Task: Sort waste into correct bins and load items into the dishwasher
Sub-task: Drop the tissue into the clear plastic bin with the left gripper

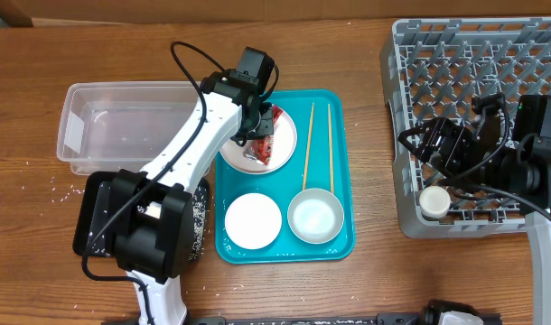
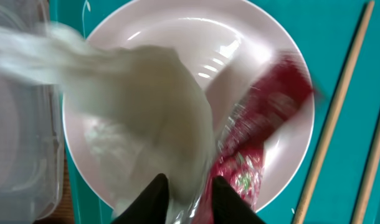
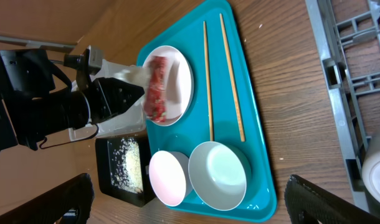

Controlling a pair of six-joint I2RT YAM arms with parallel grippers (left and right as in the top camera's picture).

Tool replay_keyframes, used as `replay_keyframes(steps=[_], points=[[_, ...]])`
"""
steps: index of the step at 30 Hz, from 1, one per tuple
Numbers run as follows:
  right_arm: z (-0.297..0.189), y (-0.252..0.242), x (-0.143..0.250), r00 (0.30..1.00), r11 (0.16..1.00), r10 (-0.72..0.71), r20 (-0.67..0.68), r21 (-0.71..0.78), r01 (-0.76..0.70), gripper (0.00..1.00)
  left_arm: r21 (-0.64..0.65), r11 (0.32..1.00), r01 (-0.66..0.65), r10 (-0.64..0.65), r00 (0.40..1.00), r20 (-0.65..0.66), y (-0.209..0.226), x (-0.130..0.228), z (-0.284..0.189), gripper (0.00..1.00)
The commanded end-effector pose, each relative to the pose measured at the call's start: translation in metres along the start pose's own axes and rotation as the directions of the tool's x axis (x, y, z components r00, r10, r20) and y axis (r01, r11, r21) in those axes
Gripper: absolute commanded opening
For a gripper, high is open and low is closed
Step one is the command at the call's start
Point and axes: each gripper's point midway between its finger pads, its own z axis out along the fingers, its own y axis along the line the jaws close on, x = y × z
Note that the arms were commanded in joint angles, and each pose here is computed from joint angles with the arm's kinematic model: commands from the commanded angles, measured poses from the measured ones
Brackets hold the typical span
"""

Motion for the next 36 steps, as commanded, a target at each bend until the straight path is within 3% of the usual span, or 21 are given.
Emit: replay_keyframes(steps=[1,7,8,9,11,13,16,18,20,21,29,36], points=[[-0.006,0.006,-0.004,0.999,1.0,-0.022,0.023,-0.012,0.023,1.0,0.025,1.0,-0.015,0.015,1.0,0.007,-0.011,0.001,-0.005,0.04],[-0.006,0.006,-0.004,1.0,1.0,-0.02,0.02,-0.011,0.021,1.0,0.026,0.999,-0.021,0.021,1.0,0.007,-0.014,0.002,-0.005,0.04],[-0.006,0.006,-0.004,1.0,1.0,-0.02,0.02,-0.011,0.021,1.0,0.018,1.0,-0.021,0.021,1.0,0.016,-0.012,0.0,-0.005,0.08],[-0.006,0.006,-0.004,1.0,1.0,-0.02,0.02,-0.011,0.021,1.0,-0.004,1.0,-0.02,0.02,0.999,0.032,-0.009,-0.004,-0.003,0.63],[-0.006,0.006,-0.003,1.0,1.0,-0.02,0.019,-0.011,0.02,1.0,-0.04,0.999,-0.02,0.021,0.999,0.025,-0.003,-0.002,0.005,0.86],[-0.006,0.006,-0.003,1.0,1.0,-0.018,0.017,-0.01,0.019,1.0,-0.053,0.999,-0.014,0.014,1.0,0.003,-0.002,0.002,0.015,0.87],[-0.006,0.006,-0.002,1.0,1.0,-0.017,0.016,-0.01,0.018,1.0,-0.103,0.995,0.007,-0.012,0.999,-0.05,0.006,0.011,0.042,0.82],[-0.006,0.005,-0.001,1.0,1.0,-0.014,0.012,-0.008,0.014,1.0,-0.12,0.993,0.011,-0.023,0.994,-0.102,0.008,0.022,0.063,0.68],[-0.006,0.005,-0.002,1.0,1.0,-0.014,0.012,-0.009,0.014,1.0,-0.131,0.991,0.014,-0.031,0.991,-0.132,0.01,0.028,0.075,0.1],[-0.006,0.005,-0.002,1.0,1.0,-0.014,0.012,-0.008,0.014,1.0,-0.119,0.993,0.03,-0.046,0.989,-0.14,0.008,0.029,0.075,0.04],[-0.006,0.005,-0.002,1.0,1.0,-0.014,0.012,-0.008,0.014,1.0,-0.006,0.997,0.079,-0.079,0.997,0.013,0.001,-0.014,-0.019,0.04],[-0.006,0.005,-0.001,1.0,1.0,-0.014,0.012,-0.008,0.014,1.0,-0.086,0.964,0.252,-0.237,0.959,0.159,0.089,-0.038,-0.09,0.04]])
